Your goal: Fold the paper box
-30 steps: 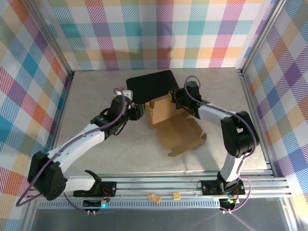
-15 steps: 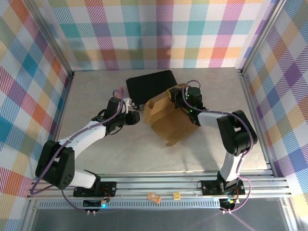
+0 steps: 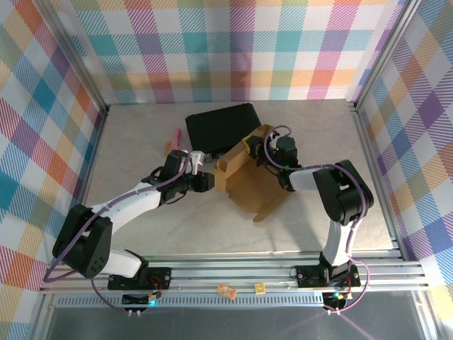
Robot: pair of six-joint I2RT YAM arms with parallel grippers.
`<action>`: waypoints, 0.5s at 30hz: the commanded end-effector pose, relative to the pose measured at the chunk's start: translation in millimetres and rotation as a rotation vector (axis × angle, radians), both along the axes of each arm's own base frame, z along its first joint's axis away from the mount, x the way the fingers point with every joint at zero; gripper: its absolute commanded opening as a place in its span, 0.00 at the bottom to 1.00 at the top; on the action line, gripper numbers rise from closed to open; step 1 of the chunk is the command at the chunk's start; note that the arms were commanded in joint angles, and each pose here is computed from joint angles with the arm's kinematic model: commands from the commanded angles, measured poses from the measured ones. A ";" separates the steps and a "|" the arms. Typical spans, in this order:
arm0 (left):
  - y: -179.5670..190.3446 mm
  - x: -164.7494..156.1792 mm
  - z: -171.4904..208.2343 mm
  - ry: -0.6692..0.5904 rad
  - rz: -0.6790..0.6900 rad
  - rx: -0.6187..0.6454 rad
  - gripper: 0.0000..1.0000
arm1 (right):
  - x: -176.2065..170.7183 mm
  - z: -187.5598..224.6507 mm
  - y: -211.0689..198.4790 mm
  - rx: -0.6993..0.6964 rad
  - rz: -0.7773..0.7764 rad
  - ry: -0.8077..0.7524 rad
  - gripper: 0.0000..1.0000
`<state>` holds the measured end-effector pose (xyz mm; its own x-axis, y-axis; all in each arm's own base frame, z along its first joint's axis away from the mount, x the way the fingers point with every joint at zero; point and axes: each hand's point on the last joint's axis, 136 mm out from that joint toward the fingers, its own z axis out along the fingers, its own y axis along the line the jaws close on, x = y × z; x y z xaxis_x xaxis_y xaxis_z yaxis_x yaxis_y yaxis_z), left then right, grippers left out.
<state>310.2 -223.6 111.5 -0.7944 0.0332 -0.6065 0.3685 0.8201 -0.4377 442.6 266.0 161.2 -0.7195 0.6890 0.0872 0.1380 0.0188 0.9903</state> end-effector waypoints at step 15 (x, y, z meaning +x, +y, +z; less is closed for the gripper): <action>-23.7 13.2 11.9 -0.206 -0.048 -0.046 0.50 | -7.6 -6.9 5.7 -0.005 0.060 -0.045 0.00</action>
